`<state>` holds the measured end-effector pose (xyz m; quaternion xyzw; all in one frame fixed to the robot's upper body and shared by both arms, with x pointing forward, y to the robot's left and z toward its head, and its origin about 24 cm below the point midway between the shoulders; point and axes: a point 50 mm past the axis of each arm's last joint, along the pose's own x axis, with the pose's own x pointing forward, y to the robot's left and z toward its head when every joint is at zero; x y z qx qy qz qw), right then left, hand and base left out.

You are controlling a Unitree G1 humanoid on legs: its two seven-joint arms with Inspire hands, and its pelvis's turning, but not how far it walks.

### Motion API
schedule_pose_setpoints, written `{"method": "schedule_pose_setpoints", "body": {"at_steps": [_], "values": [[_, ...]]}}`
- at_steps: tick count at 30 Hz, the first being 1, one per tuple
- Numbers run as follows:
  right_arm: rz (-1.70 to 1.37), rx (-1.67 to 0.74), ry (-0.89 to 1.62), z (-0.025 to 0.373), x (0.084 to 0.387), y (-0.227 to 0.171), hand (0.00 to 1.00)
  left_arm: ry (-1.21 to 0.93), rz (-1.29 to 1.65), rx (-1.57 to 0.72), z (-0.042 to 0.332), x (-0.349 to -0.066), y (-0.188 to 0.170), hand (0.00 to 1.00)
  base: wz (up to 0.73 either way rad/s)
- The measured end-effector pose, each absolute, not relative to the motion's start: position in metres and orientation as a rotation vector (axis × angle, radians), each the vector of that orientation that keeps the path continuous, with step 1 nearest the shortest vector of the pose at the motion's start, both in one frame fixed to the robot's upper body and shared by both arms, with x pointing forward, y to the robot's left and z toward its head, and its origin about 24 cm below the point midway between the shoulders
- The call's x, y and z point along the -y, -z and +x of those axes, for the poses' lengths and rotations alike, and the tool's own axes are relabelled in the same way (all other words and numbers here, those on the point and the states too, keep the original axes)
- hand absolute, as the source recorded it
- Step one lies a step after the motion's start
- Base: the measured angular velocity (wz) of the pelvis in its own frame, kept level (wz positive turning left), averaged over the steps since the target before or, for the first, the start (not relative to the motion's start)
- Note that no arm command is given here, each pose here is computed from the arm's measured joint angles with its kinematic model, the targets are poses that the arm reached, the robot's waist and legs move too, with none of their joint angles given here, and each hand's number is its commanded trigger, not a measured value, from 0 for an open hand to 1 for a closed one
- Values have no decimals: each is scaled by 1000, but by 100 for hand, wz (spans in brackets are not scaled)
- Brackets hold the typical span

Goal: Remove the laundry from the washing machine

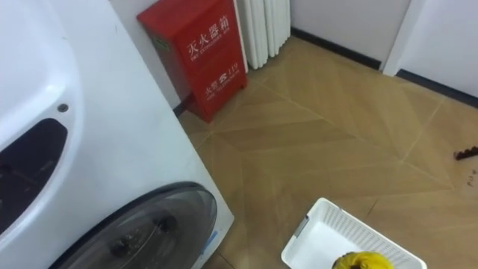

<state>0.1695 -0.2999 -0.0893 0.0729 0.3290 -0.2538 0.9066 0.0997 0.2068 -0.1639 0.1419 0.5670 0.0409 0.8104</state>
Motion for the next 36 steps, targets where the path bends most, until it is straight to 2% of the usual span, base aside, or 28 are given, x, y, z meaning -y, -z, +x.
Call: {"method": "schedule_pose_setpoints", "body": {"at_steps": [36], "values": [[157, -822, 569, 137, 299, 112, 0, -99, 305, -1239, 92, -206, 165, 0, 7]]}}
